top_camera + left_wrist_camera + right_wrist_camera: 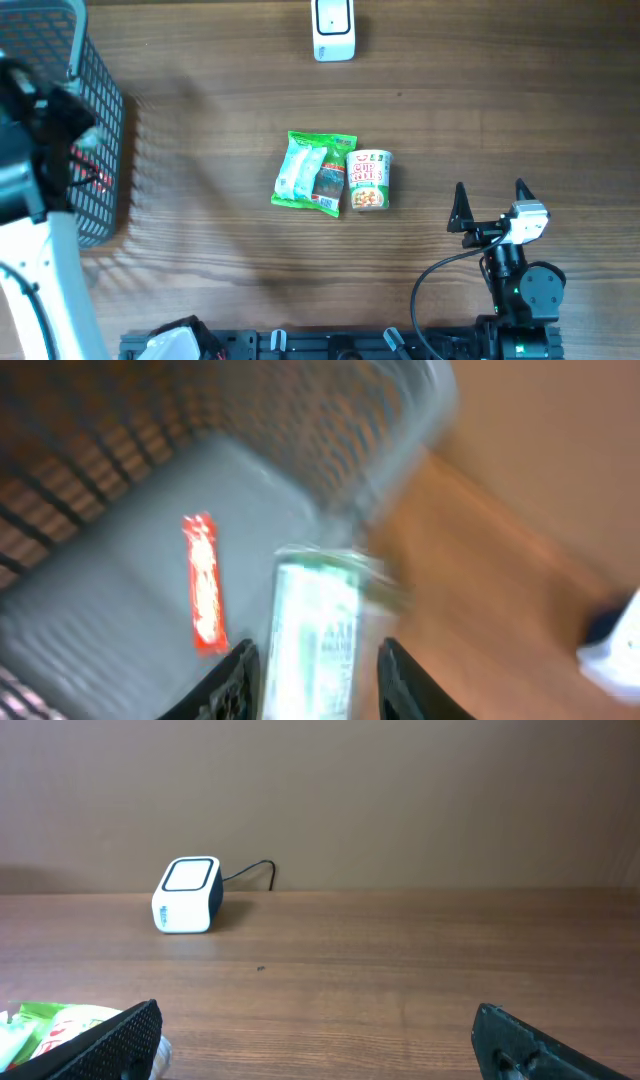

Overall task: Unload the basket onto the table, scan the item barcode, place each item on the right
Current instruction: 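Lift the gum box out and place it on the table left of the bag, then reach the left gripper into the basket and grasp the red Nescafe sachet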

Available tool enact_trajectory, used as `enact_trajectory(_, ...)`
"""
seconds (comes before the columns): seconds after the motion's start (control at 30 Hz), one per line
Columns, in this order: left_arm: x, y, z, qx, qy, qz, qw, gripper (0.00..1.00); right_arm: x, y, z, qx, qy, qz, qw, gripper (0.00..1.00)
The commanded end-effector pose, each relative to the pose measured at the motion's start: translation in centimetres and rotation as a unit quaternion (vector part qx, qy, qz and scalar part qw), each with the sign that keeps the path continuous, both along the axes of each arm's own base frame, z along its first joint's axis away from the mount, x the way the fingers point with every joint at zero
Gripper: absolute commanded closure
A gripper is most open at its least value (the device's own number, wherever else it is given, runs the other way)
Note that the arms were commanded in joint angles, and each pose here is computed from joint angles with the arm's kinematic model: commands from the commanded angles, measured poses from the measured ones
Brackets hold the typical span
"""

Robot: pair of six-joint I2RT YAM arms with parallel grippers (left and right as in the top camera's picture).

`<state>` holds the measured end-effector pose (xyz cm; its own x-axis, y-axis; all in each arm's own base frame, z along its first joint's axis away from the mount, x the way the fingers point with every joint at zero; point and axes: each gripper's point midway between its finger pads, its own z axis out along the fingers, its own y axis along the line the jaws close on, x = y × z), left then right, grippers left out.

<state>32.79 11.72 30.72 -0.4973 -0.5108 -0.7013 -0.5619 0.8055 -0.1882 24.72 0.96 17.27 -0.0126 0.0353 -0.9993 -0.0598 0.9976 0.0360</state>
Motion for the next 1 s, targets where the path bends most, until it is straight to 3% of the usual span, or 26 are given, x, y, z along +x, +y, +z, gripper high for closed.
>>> enact_trajectory(0.0,1.3,-5.9,-4.3,-0.056,0.078,-0.088,0.991,0.65,0.0,-0.1,0.2,-0.004,-0.004,-0.002,1.0,0.0)
enact_trajectory(0.1,1.7,-8.8,-7.1,-0.064,0.134,-0.128,0.981,0.66,0.0,-0.1,0.2,-0.004,-0.004,-0.002,1.0,0.0)
enact_trajectory(0.23,2.5,-11.6,-9.9,-0.065,0.18,-0.163,0.968,0.58,0.0,-0.1,0.2,-0.004,-0.004,-0.002,1.0,0.0)
enact_trajectory(0.3,2.9,-12.0,-10.8,-0.064,0.192,-0.168,0.965,0.47,0.0,-0.1,0.2,-0.004,-0.004,-0.002,1.0,0.01)
enact_trajectory(0.4,3.6,-11.3,-10.0,-0.061,0.17,-0.16,0.97,0.22,0.0,-0.1,0.2,-0.004,-0.004,-0.002,1.0,0.0)
enact_trajectory(0.53,5.3,-5.9,-3.1,-0.035,0.055,-0.095,0.993,0.0,0.0,-0.1,0.2,-0.004,-0.004,-0.002,1.0,0.0)
enact_trajectory(0.73,3.8,5.8,4.3,0.0,-0.063,0.053,0.997,0.0,0.0,-0.1,0.2,-0.005,-0.004,-0.002,1.0,0.0)
enact_trajectory(0.87,0.9,12.2,2.2,-0.026,-0.044,0.155,0.987,0.0,0.0,-0.1,0.2,-0.004,-0.004,-0.002,1.0,0.0)
enact_trajectory(0.97,0.0,14.9,-1.6,-0.051,0.006,0.189,0.981,0.0,0.0,-0.1,0.2,-0.004,-0.004,-0.002,1.0,0.0)
